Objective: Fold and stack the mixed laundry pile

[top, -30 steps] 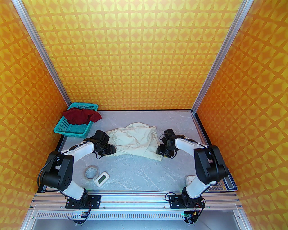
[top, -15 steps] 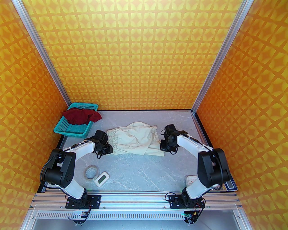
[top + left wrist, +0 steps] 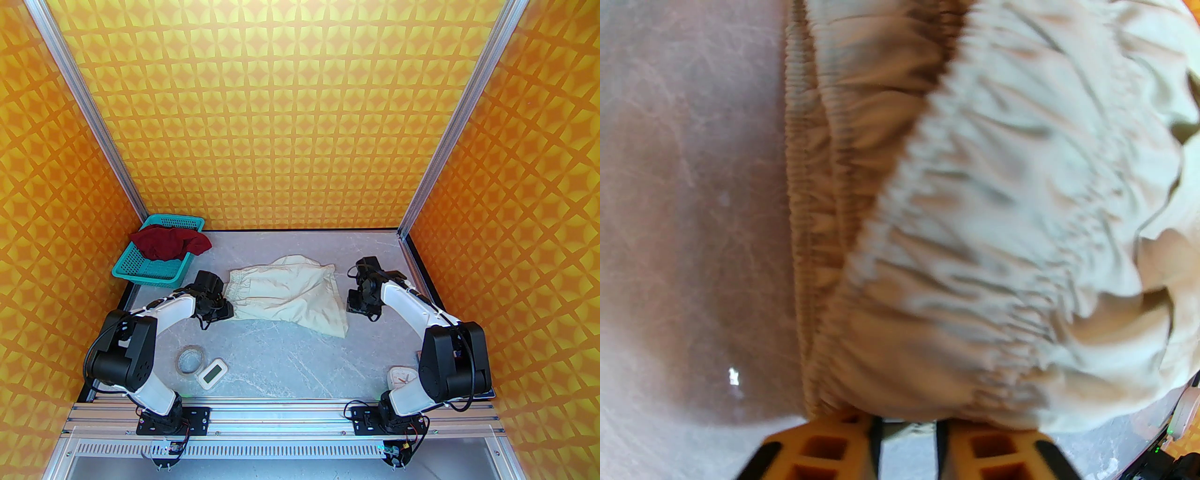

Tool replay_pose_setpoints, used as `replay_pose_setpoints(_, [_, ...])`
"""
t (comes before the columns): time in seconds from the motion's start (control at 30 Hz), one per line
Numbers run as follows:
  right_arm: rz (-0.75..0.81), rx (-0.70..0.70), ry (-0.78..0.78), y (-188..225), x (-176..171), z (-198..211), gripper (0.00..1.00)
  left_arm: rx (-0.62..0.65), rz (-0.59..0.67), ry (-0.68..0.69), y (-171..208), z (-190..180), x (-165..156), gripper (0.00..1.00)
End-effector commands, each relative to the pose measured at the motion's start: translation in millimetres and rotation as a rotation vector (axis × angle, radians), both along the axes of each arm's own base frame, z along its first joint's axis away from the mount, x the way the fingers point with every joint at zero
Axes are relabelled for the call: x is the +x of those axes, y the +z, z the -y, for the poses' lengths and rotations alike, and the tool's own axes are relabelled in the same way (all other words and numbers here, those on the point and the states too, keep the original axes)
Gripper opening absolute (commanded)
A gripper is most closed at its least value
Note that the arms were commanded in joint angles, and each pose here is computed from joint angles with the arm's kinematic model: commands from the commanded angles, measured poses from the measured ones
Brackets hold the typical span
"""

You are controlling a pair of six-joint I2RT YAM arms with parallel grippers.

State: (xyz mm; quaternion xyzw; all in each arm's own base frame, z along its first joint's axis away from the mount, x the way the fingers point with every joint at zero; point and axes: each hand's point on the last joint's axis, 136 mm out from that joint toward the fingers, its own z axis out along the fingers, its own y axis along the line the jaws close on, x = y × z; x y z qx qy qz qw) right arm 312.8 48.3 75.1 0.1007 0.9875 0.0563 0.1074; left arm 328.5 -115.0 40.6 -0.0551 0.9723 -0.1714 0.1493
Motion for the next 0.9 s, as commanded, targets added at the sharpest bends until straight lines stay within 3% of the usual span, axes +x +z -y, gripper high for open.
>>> replay_pose_setpoints(0.0, [0.016, 0.016, -0.009, -1, 4, -3, 0.38, 0.015, 0.066, -0.012, 38, -5, 2, 0.42])
replay_pose_setpoints(0.07, [0.016, 0.038, -0.004, 2, 2, -7, 0.39, -0.005, 0.089, -0.033, 54, -2, 1, 0.47])
replay_pose_setpoints(0.17, [0.058, 0.138, 0.006, 12, 9, -30, 0.4, -0.027, 0.123, -0.063, 72, 4, 7, 0.47])
replay_pose_setpoints(0.4, [0.112, 0.295, 0.073, 5, 54, -100, 0.39, -0.142, 0.2, -0.092, 87, 37, 76, 0.29])
replay_pose_setpoints(0.53, [0.077, 0.239, 0.065, -22, 75, -98, 0.37, -0.167, 0.201, -0.081, 68, 49, 113, 0.2])
replay_pose_setpoints(0.67, [0.022, 0.106, 0.055, -50, 73, -74, 0.37, -0.129, 0.178, -0.012, 39, 35, 137, 0.13])
replay_pose_setpoints(0.87, [-0.021, -0.002, 0.015, -61, 49, -32, 0.38, -0.086, 0.1, 0.073, -5, 3, 135, 0.12])
